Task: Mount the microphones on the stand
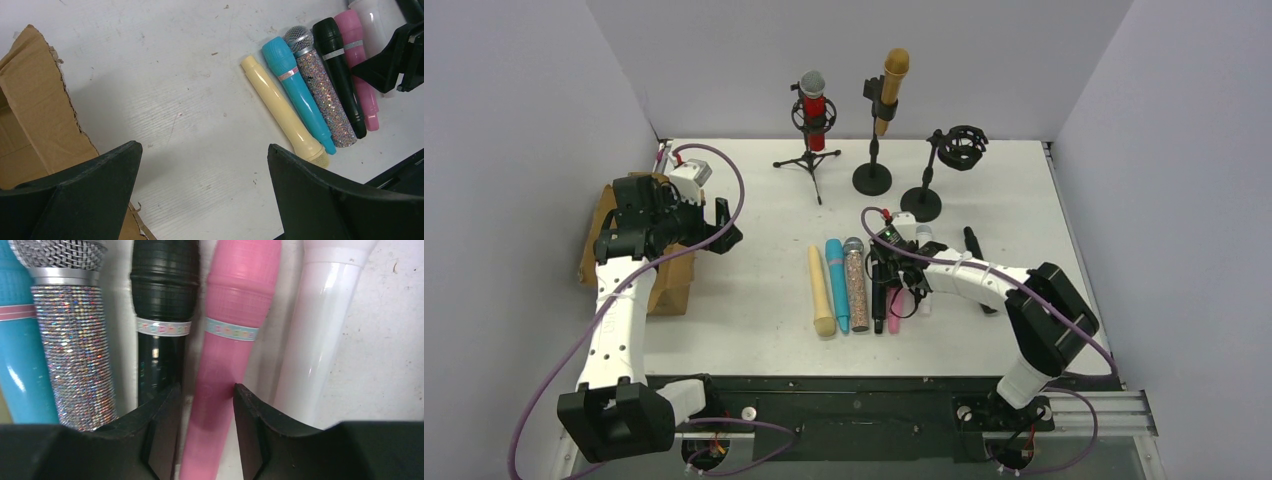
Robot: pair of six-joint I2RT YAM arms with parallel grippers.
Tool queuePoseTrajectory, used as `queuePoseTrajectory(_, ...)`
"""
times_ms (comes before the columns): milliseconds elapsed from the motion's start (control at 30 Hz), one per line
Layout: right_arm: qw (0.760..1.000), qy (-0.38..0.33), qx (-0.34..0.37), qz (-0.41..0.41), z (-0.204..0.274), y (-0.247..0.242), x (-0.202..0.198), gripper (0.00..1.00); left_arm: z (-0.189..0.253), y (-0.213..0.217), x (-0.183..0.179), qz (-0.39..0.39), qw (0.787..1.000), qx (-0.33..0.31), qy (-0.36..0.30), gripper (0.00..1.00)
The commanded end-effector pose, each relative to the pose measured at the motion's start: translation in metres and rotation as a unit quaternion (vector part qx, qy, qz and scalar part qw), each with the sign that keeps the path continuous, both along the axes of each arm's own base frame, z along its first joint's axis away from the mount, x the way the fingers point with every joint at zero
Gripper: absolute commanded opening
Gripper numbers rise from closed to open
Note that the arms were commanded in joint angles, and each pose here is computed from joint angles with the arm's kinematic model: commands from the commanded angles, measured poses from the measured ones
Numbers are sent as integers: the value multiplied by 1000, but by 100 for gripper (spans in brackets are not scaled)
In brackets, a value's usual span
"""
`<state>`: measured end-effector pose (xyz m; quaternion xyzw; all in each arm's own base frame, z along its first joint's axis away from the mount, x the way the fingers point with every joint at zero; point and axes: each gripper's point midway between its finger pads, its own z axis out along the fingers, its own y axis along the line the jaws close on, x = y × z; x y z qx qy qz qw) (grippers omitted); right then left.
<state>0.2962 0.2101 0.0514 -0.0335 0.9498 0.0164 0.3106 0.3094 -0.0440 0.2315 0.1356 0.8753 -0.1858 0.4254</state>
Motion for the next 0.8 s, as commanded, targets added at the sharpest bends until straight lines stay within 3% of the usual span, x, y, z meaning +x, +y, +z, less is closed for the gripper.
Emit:
queuePoseTrajectory(0, 1000, -14, -1, -14, -4, -2, 11, 40, 11, -2, 3, -6, 1000, -9, -14, 96)
queuePoseTrajectory(600, 1000, 5, -22, -18, -33, -11, 3, 45, 13, -7, 3, -16, 1000, -21, -15, 96)
queuePoseTrajectory(767, 1000, -15, -7, -22, -15, -9, 9, 33, 21, -12, 2, -23, 999, -35, -20, 96)
